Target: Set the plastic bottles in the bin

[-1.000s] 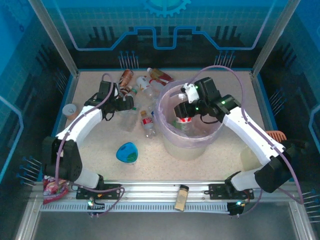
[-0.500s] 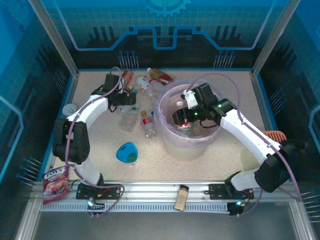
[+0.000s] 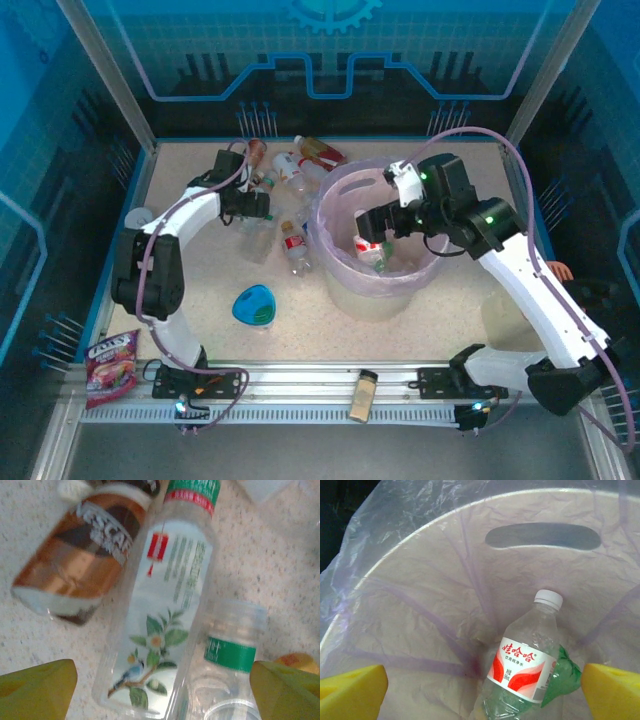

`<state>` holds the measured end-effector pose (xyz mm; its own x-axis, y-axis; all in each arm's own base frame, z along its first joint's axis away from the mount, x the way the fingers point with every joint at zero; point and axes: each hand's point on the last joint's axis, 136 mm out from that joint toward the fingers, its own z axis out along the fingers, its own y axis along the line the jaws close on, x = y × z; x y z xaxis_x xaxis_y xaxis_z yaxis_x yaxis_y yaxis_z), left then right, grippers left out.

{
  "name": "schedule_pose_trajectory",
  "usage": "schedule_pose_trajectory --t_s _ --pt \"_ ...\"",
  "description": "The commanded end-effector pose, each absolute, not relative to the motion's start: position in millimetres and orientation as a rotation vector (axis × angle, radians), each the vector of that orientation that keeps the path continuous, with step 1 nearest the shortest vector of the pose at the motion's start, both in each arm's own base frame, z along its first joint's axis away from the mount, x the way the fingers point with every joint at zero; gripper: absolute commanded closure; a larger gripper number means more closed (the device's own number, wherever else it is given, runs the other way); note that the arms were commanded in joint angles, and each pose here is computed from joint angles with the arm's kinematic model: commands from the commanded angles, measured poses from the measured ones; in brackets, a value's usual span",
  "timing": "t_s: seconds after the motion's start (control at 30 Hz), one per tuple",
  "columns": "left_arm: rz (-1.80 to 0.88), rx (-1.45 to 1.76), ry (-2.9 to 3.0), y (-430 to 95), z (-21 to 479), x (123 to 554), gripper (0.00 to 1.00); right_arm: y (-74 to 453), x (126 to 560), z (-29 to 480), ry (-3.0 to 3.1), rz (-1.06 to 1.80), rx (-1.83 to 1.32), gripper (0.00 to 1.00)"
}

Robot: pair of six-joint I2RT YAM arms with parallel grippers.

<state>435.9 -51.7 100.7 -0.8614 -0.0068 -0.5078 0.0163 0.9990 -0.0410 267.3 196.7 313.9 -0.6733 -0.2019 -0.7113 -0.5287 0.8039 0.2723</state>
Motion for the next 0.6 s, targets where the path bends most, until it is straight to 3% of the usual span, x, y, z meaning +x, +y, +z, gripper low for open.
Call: schedule_pose_trajectory --t_s 0.0,0.23,0.57 --pt "-0.167 -0.03 2.632 -57 112 397 0.09 182 267 319 2.3 0.574 -0.48 0.0" --pt "-0.279 -0.051 2.713 -80 97 342 0.08 178 273 321 2.285 0.588 -0.443 0.0" --pt "-0.166 0.016 2.842 -87 49 339 0.05 176 270 325 2.26 0.611 -0.421 0.0"
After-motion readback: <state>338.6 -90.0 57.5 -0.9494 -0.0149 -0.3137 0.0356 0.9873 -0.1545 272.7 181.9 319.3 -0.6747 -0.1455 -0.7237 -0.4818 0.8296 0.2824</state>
